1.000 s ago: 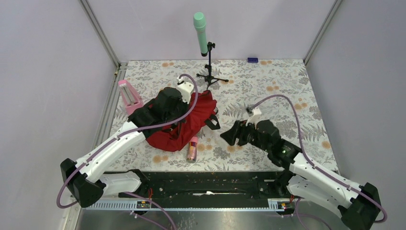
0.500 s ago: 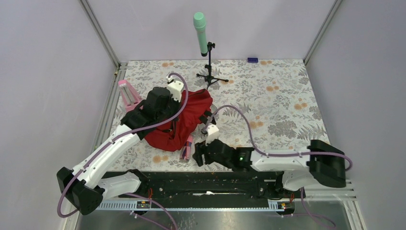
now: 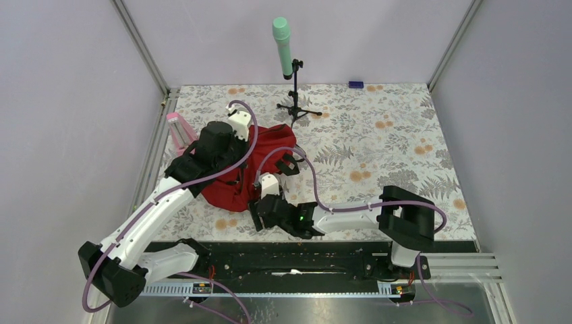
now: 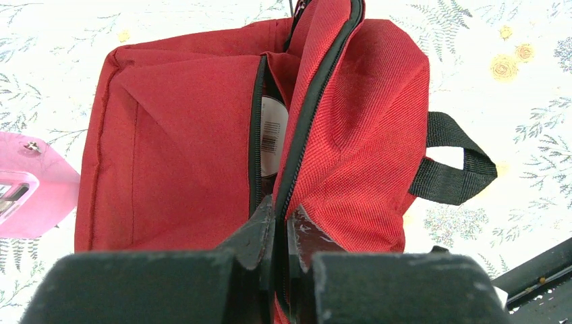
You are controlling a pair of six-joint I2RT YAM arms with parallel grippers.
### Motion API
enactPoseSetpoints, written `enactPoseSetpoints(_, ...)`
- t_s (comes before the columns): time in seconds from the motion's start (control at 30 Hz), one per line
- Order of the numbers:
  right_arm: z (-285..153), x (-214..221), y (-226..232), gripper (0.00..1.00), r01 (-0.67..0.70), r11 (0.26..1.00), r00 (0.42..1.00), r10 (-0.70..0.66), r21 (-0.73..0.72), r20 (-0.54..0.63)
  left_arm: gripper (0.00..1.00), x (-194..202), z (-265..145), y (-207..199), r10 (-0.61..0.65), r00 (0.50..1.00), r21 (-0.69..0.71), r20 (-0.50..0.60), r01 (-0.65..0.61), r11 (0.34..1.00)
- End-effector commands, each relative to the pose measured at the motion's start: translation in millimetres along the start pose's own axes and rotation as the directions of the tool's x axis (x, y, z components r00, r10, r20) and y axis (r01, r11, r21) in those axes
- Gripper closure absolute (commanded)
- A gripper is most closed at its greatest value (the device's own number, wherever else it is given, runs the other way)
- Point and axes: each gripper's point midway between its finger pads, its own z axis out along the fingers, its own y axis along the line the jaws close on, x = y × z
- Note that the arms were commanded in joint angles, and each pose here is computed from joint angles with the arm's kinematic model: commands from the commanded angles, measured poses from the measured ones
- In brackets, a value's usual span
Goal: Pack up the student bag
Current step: Pick up the stationery from the center of the board.
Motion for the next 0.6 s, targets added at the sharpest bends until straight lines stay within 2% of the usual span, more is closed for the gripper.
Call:
enactPoseSetpoints(0.0,3,-5,-20,0.24,0.068,0.988,0.998,-0.068,0.136,-0.005,1.00,-52,-14,8,-0.016,0.978,-0.022,0.206,0.021,1.000)
enactPoseSetpoints(0.2,-2,5,-45,0.23,0.092,0.971,0.996,-0.092,0.221,-0.009,1.00,-52,-15,8,-0.018,0.977,-0.017,0.211,0.022,1.000)
enactPoseSetpoints(0.57,13,16,-58,0.23,0.138,0.947,0.990,-0.125,0.289,-0.062,1.00,-52,-15,7,-0.022,0.977,-0.011,0.212,0.025,1.000)
